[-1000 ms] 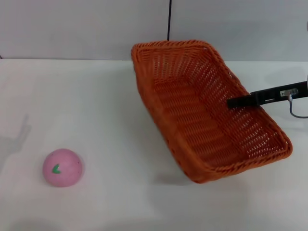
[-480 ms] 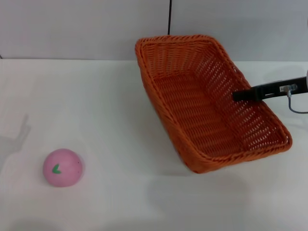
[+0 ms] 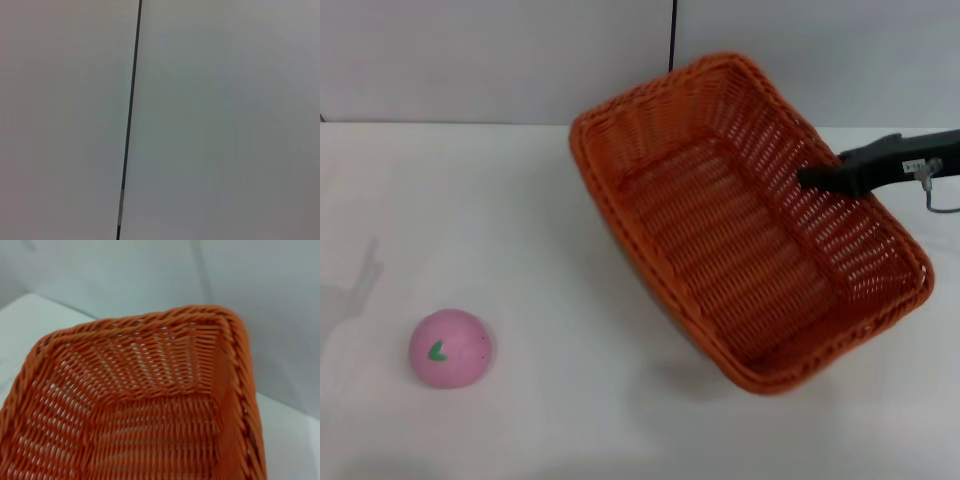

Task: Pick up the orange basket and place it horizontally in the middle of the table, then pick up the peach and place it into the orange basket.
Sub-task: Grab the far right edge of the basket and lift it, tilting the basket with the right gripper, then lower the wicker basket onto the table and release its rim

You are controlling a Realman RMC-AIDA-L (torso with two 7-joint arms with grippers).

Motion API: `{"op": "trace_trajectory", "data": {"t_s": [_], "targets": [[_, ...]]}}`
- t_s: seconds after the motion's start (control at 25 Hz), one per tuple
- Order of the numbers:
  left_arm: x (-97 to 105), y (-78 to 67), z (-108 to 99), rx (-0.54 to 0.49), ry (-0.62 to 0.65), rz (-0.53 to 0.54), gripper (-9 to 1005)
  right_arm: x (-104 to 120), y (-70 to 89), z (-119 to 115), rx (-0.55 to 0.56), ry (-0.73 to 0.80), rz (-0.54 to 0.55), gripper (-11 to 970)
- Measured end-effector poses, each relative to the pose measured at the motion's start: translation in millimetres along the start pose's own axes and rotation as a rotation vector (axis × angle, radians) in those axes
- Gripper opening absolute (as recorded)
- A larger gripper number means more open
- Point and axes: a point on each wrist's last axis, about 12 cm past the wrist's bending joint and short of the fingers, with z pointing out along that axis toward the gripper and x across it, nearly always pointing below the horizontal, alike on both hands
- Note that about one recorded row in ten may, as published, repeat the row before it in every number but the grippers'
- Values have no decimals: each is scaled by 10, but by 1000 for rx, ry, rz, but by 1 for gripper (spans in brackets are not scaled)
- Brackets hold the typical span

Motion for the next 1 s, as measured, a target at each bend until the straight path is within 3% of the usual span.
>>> {"op": "trace_trajectory", "data": {"t_s": [0.28,0.52,0.56,0.84,0.92,1.0], "targets": [[-8,6,-12,7,-3,10,846,-292,85,-139,-75,-8,-256,160],[-39,22,-61,16,-19,19,846,-482,123,-155,-94,37,-383,151],[-39,22,-61,16,-19,19,846,-526,150,-135,-101,43,-443,150],[-69,-8,-131,46,-42,25,846,-614,295,16,-140,36,-579,147],[-64,-8,-160,41,-38,23,846,-661,424,152,-178,51,-689,148],[-61,-10,-174,39,-36,21,846,-671,448,184,-183,61,-708,148]]}}
